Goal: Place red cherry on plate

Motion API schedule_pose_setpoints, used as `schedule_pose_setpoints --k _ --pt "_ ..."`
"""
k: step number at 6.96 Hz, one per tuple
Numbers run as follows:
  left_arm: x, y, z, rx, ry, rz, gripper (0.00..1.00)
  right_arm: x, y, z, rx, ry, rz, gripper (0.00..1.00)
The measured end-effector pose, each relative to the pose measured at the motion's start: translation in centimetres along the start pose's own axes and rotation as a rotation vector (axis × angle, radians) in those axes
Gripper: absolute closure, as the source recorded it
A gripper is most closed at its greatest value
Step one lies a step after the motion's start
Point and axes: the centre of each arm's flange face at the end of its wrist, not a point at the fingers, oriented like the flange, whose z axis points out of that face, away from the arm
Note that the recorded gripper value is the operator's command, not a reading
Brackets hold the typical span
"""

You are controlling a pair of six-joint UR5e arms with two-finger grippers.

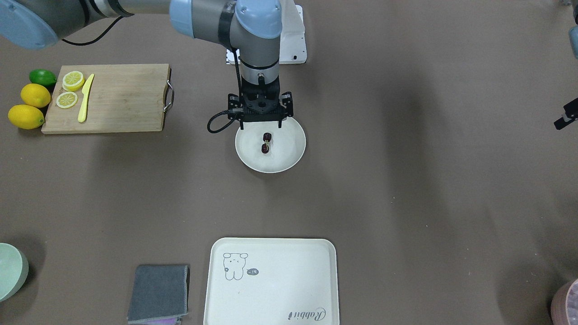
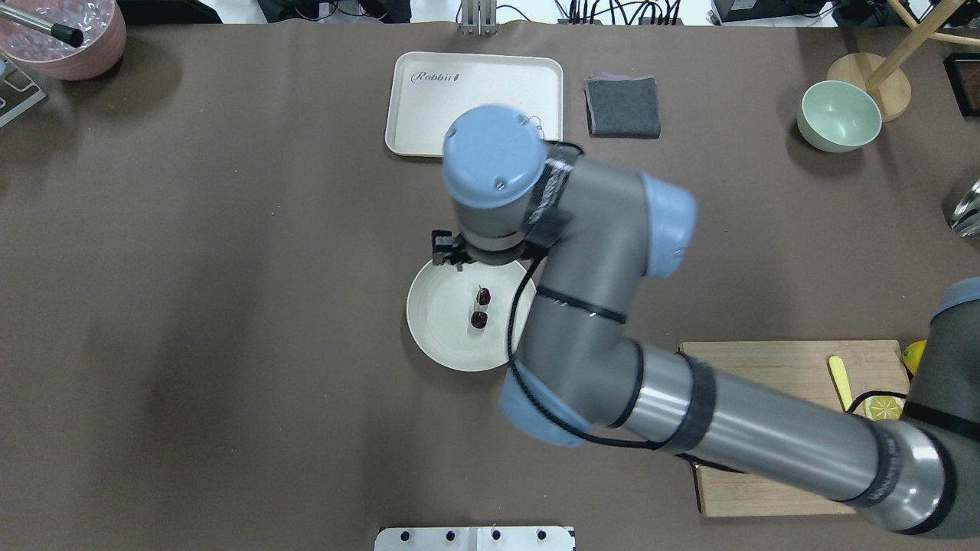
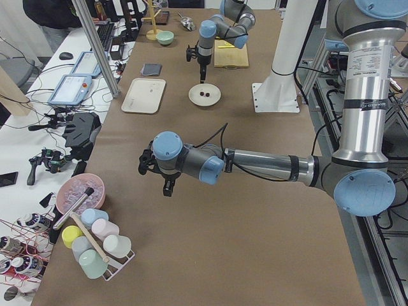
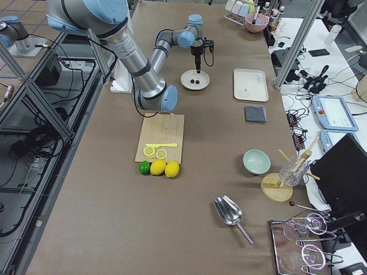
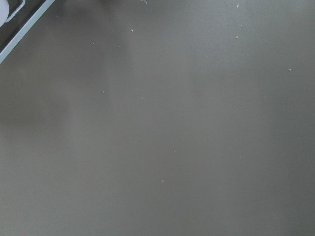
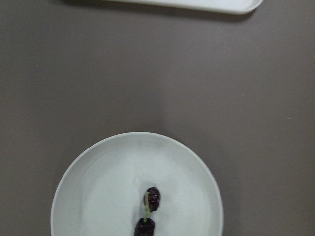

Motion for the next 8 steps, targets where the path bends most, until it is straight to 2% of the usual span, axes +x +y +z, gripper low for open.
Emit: schedule_pose_setpoints --k 1,2,5,6,8 --pt "-0.2 0.6 0.1 -0.003 0.0 -0.003 0.02 6.7 -1.7 -4.2 -0.016 -0.027 -0.018 0.0" --pt "-0.5 0.9 0.2 -0.007 -0.001 -0.001 0.02 13.9 -3.3 -5.9 -0.031 -0.025 -0.05 0.0" --pt "-1.2 1.2 0.8 -0.024 -0.001 0.047 0.02 34.9 -6.5 -5.9 -0.063 0.096 -0.131 0.0" --pt "-0.8 0.9 0.6 -0.026 0.017 0.053 0.02 42.9 -7.5 -6.5 -0.083 0.125 -0.153 0.0" --pt "0.5 0.7 0.0 -0.02 0.049 0.072 0.02 55.4 -8.0 -7.2 -0.129 0.137 -0.196 0.0"
